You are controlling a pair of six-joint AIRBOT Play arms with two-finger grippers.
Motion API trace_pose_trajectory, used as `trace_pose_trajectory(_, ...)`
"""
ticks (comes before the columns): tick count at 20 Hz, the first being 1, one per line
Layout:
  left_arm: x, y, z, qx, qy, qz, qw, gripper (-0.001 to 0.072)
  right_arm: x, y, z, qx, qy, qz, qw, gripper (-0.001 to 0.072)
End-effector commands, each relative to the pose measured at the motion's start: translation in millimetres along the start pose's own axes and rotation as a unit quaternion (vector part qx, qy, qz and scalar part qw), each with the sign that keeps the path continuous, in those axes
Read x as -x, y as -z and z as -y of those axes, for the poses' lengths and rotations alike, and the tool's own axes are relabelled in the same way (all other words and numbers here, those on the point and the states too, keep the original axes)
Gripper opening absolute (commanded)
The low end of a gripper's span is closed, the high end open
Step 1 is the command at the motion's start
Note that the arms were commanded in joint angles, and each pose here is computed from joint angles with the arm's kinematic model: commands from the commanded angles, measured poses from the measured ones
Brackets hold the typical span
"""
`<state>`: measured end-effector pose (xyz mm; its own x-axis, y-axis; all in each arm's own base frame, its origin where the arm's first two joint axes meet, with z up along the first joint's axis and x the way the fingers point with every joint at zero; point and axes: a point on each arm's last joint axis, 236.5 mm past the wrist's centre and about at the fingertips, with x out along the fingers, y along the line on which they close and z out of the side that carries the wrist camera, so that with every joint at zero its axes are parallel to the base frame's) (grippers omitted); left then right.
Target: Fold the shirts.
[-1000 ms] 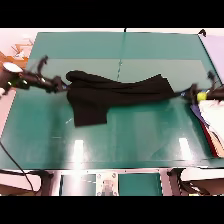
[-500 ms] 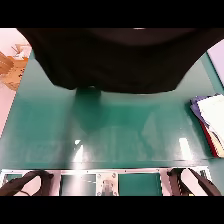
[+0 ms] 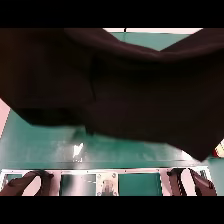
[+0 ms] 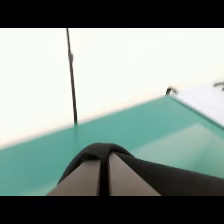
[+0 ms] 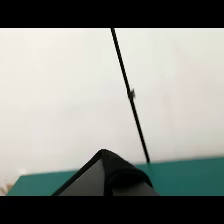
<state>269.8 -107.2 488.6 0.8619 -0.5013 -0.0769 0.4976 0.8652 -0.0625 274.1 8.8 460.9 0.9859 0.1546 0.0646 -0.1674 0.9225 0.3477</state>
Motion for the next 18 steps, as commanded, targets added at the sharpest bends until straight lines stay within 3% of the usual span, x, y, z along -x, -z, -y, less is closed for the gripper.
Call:
trace_pose_trajectory(1,-51.7,80.7,-47.3,0.09,-0.01,-0.099,0.991,0.0027,-39.9,88.1,74.2,-0.105,0.038,-0.112,0.987,0.0014)
trace_pose_trajectory(5,-142.3,233.2,-83.7,0.206,0.038,-0.22,0.953,0.0026,-92.8,233.3,147.5,-0.175,0.065,-0.235,0.954,0.0013)
trace_pose_trajectory(10,-230.6,394.4,-117.6,0.279,-0.002,-0.303,0.911,0.0026,-165.7,371.9,209.9,-0.226,0.103,-0.331,0.91,0.0013)
trace_pose_trajectory(14,-267.7,411.8,-175.8,0.312,-0.076,-0.244,0.915,0.0026,-223.2,409.7,249.8,-0.254,0.094,-0.364,0.891,0.0014)
trace_pose_trajectory(18,-289.5,383.9,-201.4,0.298,-0.095,-0.196,0.929,0.0026,-272.5,395.1,259.2,-0.257,0.067,-0.352,0.897,0.0013)
